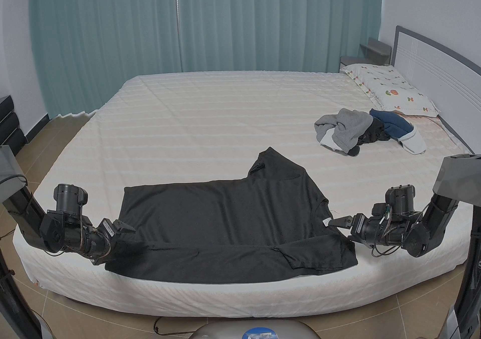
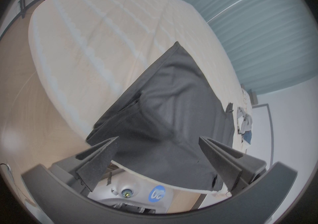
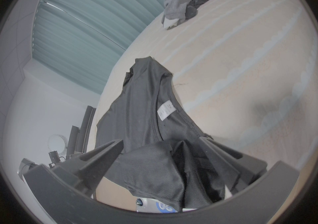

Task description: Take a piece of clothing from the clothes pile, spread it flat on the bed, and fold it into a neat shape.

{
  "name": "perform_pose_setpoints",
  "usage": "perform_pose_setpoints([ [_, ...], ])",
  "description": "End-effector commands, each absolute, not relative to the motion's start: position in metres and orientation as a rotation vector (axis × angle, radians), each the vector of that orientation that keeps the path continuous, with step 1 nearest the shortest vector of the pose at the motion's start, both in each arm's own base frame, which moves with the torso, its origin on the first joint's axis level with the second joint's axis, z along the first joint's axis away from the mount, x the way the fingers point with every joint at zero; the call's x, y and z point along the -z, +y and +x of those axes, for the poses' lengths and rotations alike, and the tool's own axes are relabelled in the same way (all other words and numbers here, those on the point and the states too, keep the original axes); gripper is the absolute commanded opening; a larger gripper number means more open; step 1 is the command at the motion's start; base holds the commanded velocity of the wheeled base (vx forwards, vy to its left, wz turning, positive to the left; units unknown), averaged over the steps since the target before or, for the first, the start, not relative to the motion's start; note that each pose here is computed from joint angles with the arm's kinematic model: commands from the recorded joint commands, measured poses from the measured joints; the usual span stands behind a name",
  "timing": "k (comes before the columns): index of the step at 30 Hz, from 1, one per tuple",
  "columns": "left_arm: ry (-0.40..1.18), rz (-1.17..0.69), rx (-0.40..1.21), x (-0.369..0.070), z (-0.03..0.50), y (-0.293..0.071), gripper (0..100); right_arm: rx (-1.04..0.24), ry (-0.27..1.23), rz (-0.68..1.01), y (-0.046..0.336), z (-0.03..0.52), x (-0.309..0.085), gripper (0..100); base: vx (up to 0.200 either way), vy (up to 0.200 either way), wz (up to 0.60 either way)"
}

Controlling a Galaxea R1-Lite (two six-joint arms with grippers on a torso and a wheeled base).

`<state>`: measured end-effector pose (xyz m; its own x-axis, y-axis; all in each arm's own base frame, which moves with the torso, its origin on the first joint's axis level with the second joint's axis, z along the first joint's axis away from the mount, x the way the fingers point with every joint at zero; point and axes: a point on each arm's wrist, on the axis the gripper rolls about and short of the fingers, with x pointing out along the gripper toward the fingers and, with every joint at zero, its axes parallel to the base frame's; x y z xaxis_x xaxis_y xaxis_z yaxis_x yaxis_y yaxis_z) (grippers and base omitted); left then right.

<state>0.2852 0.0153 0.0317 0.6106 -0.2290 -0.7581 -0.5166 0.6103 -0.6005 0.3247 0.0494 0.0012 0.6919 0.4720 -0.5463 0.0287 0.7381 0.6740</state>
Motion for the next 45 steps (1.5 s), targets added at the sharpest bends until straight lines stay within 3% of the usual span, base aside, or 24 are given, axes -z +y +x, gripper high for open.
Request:
perform_pose_setpoints([
  [1,0.926,-0.940,-0.227,-0.020,0.299,0.016,100,-0.271,0.738,0.736,0.043,0.315,-0.017,100,0.000,0.000,0.00],
  [9,0.892,-0.933,-0.295,-0.011,0.318,0.015,100,-0.247,0.724,0.845,0.040,0.301,-0.017,100,0.000,0.000,0.00],
  [10,0.892,-0.936,-0.297,-0.010,0.319,0.015,0,-0.248,0.722,0.848,0.040,0.301,-0.017,100,0.000,0.000,0.00],
  [36,0.854,-0.965,-0.376,-0.014,0.312,0.028,0,-0.261,0.732,0.873,0.035,0.288,-0.010,100,0.000,0.000,0.00],
  [37,0.852,-0.966,-0.373,-0.015,0.312,0.027,100,-0.260,0.734,0.874,0.035,0.288,-0.010,100,0.000,0.000,0.00],
  [45,0.803,-0.992,-0.360,-0.027,0.310,0.035,100,-0.246,0.746,0.878,0.034,0.281,-0.011,100,0.000,0.000,0.00],
])
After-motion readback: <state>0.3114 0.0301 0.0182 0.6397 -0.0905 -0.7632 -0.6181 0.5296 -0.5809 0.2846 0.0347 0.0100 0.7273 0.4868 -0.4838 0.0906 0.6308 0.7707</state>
